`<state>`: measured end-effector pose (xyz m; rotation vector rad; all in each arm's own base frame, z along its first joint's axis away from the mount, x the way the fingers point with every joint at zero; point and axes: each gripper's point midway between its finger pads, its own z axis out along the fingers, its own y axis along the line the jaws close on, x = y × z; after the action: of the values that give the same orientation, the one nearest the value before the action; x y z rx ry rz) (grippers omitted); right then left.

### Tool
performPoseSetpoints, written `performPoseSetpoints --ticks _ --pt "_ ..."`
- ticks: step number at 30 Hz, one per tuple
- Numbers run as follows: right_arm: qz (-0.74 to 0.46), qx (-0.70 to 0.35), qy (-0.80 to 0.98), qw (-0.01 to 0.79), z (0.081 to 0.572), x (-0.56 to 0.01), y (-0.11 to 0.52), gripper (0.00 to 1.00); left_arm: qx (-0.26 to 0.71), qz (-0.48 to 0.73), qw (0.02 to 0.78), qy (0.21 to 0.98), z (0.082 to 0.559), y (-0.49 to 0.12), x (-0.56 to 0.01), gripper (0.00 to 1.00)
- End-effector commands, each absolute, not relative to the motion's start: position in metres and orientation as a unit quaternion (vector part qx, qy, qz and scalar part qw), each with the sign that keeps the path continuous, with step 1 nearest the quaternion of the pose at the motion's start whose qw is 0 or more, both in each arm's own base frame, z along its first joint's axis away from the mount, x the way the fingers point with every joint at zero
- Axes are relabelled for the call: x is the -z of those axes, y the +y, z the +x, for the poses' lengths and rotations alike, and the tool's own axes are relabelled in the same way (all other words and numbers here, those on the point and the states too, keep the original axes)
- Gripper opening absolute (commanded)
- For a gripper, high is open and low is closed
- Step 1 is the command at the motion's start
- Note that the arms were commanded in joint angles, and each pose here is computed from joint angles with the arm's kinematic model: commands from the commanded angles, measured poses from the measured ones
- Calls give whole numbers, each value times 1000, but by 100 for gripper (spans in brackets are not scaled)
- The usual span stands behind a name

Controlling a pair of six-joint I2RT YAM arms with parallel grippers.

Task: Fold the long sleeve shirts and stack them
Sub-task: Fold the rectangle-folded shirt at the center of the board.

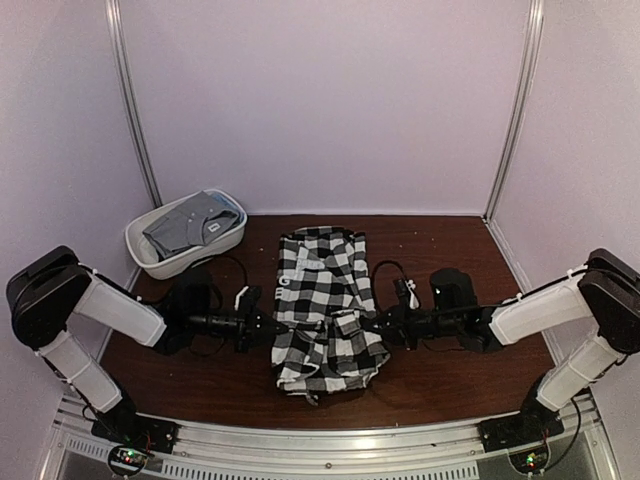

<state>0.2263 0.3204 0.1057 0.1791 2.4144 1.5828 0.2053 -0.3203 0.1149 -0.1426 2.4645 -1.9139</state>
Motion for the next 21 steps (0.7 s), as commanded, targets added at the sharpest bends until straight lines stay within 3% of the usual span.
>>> performPoseSetpoints --ticks 1,3,6,10,14,21 --pt "76 -558 815 135 259 -111 326 0 655 -81 22 751 234 -318 -130 0" --pt "84 -559 814 134 271 -103 328 1 659 -90 26 746 246 -319 -127 0" --pt "87 -558 813 137 284 -96 331 15 652 -107 32 750 259 -319 -113 0" --pt "79 -557 813 149 285 -99 330 33 652 -100 40 750 264 -321 -108 26" --pt "66 -528 829 169 281 -98 321 45 648 -79 57 755 263 -320 -112 50" --pt "42 -467 863 186 267 -83 305 51 613 -49 76 785 258 -316 -108 67"
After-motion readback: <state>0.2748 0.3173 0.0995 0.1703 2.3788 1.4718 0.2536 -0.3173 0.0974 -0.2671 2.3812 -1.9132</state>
